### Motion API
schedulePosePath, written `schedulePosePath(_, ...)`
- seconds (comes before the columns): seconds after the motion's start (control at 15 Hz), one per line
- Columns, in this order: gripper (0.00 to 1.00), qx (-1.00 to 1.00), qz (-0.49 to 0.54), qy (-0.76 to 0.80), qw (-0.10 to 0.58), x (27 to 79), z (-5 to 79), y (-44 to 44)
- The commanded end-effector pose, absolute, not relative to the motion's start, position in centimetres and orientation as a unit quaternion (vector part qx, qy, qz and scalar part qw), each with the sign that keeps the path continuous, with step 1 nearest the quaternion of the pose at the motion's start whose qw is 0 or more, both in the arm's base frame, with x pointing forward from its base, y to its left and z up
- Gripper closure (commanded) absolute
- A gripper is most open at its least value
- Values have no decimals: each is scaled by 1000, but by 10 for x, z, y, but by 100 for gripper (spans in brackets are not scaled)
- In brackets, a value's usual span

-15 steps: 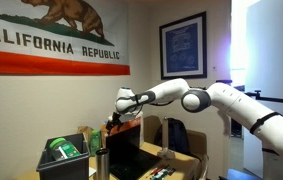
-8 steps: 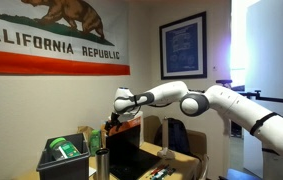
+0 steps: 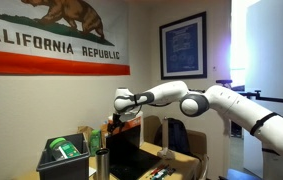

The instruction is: Close the laptop.

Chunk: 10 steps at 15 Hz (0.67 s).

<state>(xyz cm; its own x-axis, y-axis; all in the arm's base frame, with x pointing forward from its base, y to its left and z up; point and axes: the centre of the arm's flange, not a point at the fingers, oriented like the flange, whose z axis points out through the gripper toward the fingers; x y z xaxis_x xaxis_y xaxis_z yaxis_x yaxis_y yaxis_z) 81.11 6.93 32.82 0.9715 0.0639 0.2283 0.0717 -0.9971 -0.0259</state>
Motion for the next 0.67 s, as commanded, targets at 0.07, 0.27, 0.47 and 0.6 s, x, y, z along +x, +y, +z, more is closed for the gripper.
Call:
schedulePosePath(0.07, 0, -996, -85, -30, 5, 816, 332, 71)
schedulePosePath(0.27, 0, -998, -62, -29, 4, 811, 331, 72)
schedulePosePath(0.47, 0, -999, -33, -21, 5, 805, 327, 71)
schedulePosePath(0.6, 0, -1000, -20, -21, 4, 801, 323, 71)
